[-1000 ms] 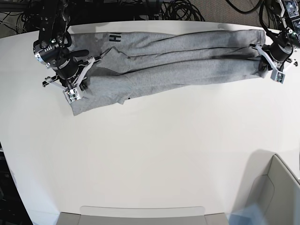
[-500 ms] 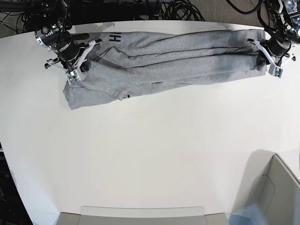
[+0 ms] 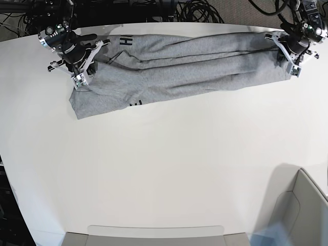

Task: Fold the T-shirt properly
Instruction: 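Lay the folded hem onto the shoulder edge with both grippers, then drag the left gripper's end of the folded strip toward the right gripper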

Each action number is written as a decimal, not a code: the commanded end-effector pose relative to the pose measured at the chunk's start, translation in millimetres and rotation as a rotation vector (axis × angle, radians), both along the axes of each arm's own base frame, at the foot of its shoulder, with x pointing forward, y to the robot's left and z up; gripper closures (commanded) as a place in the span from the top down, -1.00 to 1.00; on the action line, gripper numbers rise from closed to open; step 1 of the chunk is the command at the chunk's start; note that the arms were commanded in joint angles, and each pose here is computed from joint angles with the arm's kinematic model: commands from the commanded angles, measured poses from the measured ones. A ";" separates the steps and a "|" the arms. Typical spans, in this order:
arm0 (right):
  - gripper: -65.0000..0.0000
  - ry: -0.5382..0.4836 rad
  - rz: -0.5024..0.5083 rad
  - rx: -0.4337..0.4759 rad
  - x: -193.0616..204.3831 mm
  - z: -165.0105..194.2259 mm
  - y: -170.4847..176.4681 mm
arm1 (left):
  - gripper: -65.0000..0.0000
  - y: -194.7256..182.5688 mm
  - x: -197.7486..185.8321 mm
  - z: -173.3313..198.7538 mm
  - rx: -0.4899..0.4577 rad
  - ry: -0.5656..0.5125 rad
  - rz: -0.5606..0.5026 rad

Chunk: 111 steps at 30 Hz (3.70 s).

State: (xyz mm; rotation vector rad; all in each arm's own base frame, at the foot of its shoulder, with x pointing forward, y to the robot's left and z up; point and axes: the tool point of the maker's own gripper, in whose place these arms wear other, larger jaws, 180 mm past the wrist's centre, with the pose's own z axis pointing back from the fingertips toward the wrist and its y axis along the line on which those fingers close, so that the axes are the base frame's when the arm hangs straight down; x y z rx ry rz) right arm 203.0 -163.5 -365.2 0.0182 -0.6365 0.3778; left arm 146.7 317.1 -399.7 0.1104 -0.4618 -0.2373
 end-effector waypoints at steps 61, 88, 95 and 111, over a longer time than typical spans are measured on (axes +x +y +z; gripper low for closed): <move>-1.00 0.011 0.003 -0.016 12.2 -11.3 -13.0 | -0.86 -48.0 -34.7 -85.3 -0.127 0.406 0.030; -1.00 -0.013 -0.009 -0.017 20.5 -6.0 -15.9 | -1.00 37.8 84.0 -48.9 -0.147 0.176 0.236; -1.00 -0.022 -0.004 -0.012 23.9 -3.9 -13.1 | -1.00 73.4 88.8 -27.5 -0.073 0.138 0.243; -0.78 -0.043 -0.017 0.027 30.7 -0.8 -1.6 | -1.00 98.3 97.4 46.9 0.088 0.055 0.251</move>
